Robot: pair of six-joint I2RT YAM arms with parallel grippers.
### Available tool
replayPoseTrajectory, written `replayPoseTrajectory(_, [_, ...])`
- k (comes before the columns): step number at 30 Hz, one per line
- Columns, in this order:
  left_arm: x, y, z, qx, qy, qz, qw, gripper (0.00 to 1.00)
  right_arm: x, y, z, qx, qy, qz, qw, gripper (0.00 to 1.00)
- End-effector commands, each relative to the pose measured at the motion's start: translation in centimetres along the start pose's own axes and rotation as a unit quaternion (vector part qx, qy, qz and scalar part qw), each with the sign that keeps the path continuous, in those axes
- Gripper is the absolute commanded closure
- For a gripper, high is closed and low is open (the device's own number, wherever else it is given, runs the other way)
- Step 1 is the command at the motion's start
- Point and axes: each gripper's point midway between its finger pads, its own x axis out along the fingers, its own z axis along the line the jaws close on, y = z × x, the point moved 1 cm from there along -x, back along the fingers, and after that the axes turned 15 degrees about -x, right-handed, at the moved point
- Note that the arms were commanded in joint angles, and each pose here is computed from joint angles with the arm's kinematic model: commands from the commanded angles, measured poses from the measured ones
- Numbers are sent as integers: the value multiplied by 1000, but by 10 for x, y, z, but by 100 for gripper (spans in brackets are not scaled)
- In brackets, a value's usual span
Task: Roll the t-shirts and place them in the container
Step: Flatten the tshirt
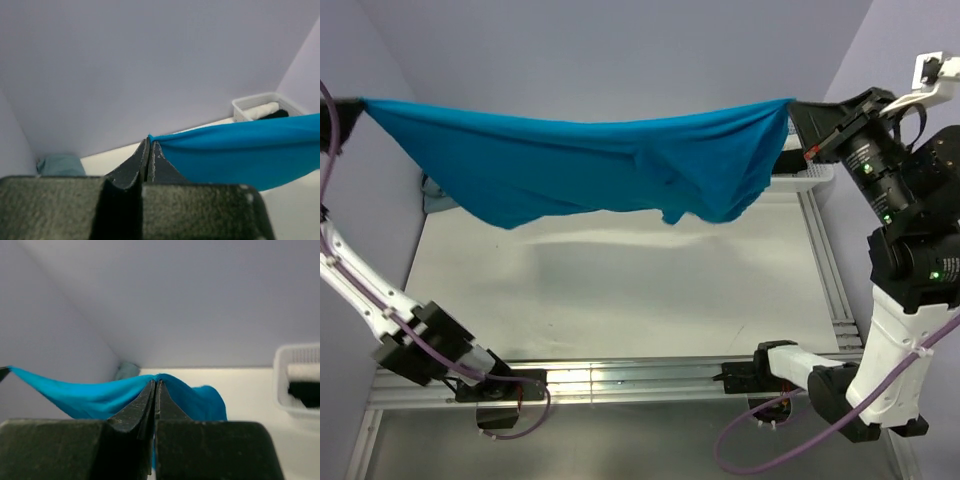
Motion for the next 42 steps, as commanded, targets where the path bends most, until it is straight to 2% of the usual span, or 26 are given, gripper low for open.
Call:
replayPoseTrajectory(1, [29,-8,27,-55,-3,29,998,100,46,8,-8,20,-17,28,999,100])
replayPoseTrajectory(2, [49,-3,28,-60,8,44,997,100,72,20,-16,28,-21,45,998,100])
replayPoseTrajectory(3, [65,1,53,-84,-13,60,995,100,85,25,-19,34,-27,53,998,100])
replayPoseTrajectory(6, [115,24,75,-126,13,91,988,100,138,44,-32,50,-43,72,995,100])
replayPoseTrajectory(9, [163,54,100,-118,0,97,988,100,190,60,-49,56,-49,72,995,100])
replayPoseTrajectory(10, [185,60,102,-101,-5,85,991,100,196,36,-46,48,-57,41,996,100])
replayPoseTrajectory(11, [200,77,118,-111,-8,88,990,100,230,59,-62,57,-54,56,995,100])
replayPoseTrajectory(12, [211,73,117,-110,-3,76,991,100,242,57,-65,67,-59,48,995,100])
replayPoseTrajectory(13, [226,78,115,-109,1,72,991,100,249,32,-62,57,-74,2,996,100])
replayPoseTrajectory(14, [241,93,136,-120,-16,65,991,100,271,49,-73,68,-72,6,995,100])
replayPoseTrajectory(18, [262,78,145,-109,-27,5,994,100,297,52,-96,83,-50,-40,994,100])
replayPoseTrajectory(23, [256,61,154,-88,-41,-24,995,100,292,24,-116,86,-27,-87,992,100])
replayPoseTrajectory(26, [246,59,162,-89,-49,-18,995,100,280,17,-124,98,-20,-88,991,100])
replayPoseTrajectory(29, [232,67,171,-87,-56,8,995,100,269,35,-131,113,-3,-58,992,100])
replayPoseTrajectory(30, [227,80,173,-96,-64,32,993,100,272,61,-138,127,7,-27,991,100])
replayPoseTrajectory(31, [221,74,162,-84,-64,37,994,100,265,64,-135,131,7,-19,991,100])
replayPoseTrajectory(32, [215,98,173,-77,-76,65,992,100,263,77,-132,141,-2,-1,990,100])
replayPoseTrajectory(33, [208,113,172,-83,-84,92,989,100,263,115,-140,160,8,39,986,100])
replayPoseTrajectory(34, [198,111,165,-70,-92,100,988,100,253,117,-135,161,7,42,986,100])
replayPoseTrajectory(35, [189,137,173,-58,-102,135,984,100,248,131,-135,165,14,55,985,100])
replayPoseTrajectory(36, [180,148,175,-43,-108,157,981,100,240,177,-143,183,29,99,978,100])
replayPoseTrajectory(38, [149,193,175,-36,-125,229,965,100,216,186,-134,182,29,98,978,100])
replayPoseTrajectory(39, [136,208,175,-32,-127,251,959,100,201,230,-139,197,47,137,970,100])
replayPoseTrajectory(40, [116,211,170,-23,-145,268,952,100,185,228,-133,193,45,132,971,100])
replayPoseTrajectory(41, [95,248,174,-23,-144,311,939,100,175,242,-132,195,50,144,969,100])
replayPoseTrajectory(42, [80,261,172,-20,-147,331,932,100,157,280,-135,206,66,179,960,100])
